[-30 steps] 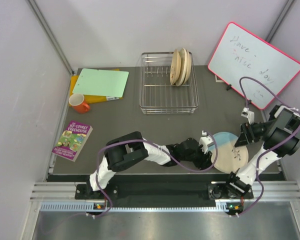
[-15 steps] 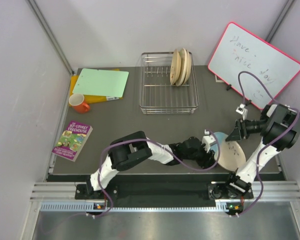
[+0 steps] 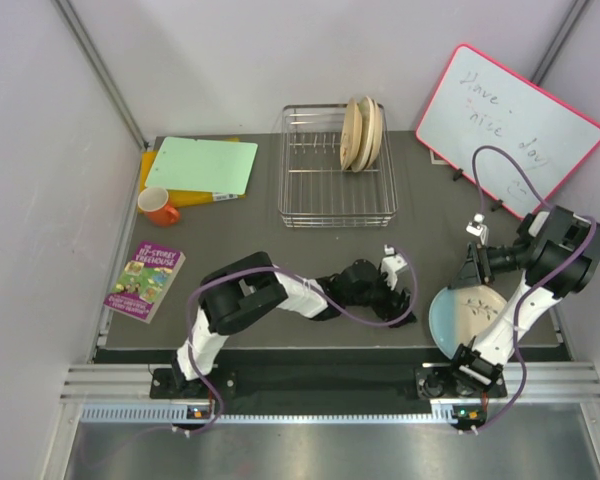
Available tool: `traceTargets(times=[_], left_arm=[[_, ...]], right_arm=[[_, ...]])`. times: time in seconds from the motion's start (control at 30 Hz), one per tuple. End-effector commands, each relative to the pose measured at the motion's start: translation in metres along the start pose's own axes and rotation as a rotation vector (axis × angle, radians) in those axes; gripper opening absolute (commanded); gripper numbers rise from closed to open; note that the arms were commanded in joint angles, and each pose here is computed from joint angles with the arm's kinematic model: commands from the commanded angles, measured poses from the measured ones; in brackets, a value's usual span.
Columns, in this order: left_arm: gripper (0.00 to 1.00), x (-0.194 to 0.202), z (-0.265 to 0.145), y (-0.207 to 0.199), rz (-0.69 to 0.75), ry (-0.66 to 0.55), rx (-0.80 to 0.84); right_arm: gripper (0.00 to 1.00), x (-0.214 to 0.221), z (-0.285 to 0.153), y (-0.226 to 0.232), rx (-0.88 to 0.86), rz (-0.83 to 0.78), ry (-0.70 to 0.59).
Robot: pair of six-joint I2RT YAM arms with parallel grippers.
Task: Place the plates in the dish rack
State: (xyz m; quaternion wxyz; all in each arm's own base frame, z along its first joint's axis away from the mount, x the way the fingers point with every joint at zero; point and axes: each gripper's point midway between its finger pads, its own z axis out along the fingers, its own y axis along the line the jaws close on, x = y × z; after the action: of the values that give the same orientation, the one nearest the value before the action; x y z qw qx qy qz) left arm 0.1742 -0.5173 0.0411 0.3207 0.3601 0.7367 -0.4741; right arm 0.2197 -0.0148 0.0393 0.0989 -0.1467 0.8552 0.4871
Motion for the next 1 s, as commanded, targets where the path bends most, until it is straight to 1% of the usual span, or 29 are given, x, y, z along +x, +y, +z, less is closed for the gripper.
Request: traceTargets(times=[0.0,0.03,0.07,0.1,0.13,0.17,0.2,0.23,0.27,0.3,0.33,0.37,0.4,0.43,0.47,0.5,0.53,0.7,0.77,0.8,0.87,0.93,0.97], left_arm=[[0.83,0.037,-0.020,-0.017,0.004,0.105,0.103],[0.83,0.039,-0.025,-0.030,0.013,0.122,0.180],[0.84,0.037,-0.025,-0.036,0.020,0.121,0.219],[0.84,0.028,-0.022,-0.045,0.030,0.107,0.276],[0.84,0.021,-0.021,-0.050,-0.006,0.103,0.310],[0.84,0.024,-0.022,-0.052,-0.043,0.129,0.372],[0.84,0.004,-0.017,-0.064,-0.070,0.090,0.439],[0.83,0.000,-0.015,-0.066,-0.100,0.098,0.478],[0.82,0.009,-0.015,-0.061,-0.145,0.141,0.523],[0.82,-0.008,-0.012,-0.066,-0.175,0.113,0.561],[0.82,0.001,-0.007,-0.057,-0.222,0.131,0.561],[0.81,-0.004,-0.006,-0.048,-0.253,0.116,0.564],[0.81,-0.011,-0.006,-0.049,-0.332,0.124,0.589],[0.80,-0.008,-0.002,-0.042,-0.352,0.098,0.613],[0.78,-0.013,0.000,-0.033,-0.389,0.081,0.616],[0.77,-0.023,0.003,-0.032,-0.454,0.069,0.627],[0.77,-0.017,0.007,-0.026,-0.469,0.073,0.629],[0.79,-0.015,0.021,-0.035,-0.438,0.097,0.639],[0.79,-0.011,0.026,-0.042,-0.436,0.132,0.629],[0.79,-0.010,0.027,-0.043,-0.412,0.139,0.631],[0.79,-0.006,0.034,-0.045,-0.423,0.182,0.611],[0.78,0.003,0.041,-0.045,-0.419,0.206,0.602],[0.78,-0.001,0.045,-0.045,-0.418,0.202,0.602]], right_arm=[[0.71,0.024,-0.001,-0.010,0.031,-0.005,0.117],[0.71,0.026,-0.002,-0.010,0.035,-0.005,0.132],[0.71,0.026,-0.004,-0.011,0.040,-0.007,0.138],[0.71,0.027,-0.005,-0.011,0.043,-0.008,0.142],[0.70,0.027,-0.006,-0.012,0.048,-0.010,0.143],[0.71,0.027,-0.009,-0.012,0.060,-0.013,0.147],[0.71,0.027,-0.011,-0.013,0.068,-0.017,0.148],[0.70,0.027,-0.012,-0.014,0.072,-0.018,0.151],[0.70,0.025,-0.014,-0.015,0.078,-0.020,0.147],[0.70,0.025,-0.015,-0.016,0.080,-0.018,0.144],[0.71,0.023,-0.015,-0.016,0.080,-0.016,0.139],[0.70,0.023,-0.015,-0.016,0.077,-0.015,0.136],[0.70,0.023,-0.015,-0.015,0.074,-0.011,0.135],[0.70,0.023,-0.015,-0.016,0.076,-0.013,0.133],[0.70,0.023,-0.015,-0.015,0.078,-0.014,0.131],[0.70,0.024,-0.014,-0.015,0.079,-0.015,0.132],[0.70,0.027,-0.013,-0.013,0.076,-0.010,0.134],[0.70,0.030,-0.012,-0.010,0.073,-0.004,0.124],[0.70,0.027,-0.012,-0.010,0.075,-0.004,0.114],[0.70,0.026,-0.012,-0.009,0.072,-0.003,0.112],[0.70,0.023,-0.013,-0.010,0.070,-0.003,0.101],[0.70,0.019,-0.014,-0.011,0.068,-0.002,0.088],[0.70,0.018,-0.014,-0.011,0.066,-0.002,0.086]])
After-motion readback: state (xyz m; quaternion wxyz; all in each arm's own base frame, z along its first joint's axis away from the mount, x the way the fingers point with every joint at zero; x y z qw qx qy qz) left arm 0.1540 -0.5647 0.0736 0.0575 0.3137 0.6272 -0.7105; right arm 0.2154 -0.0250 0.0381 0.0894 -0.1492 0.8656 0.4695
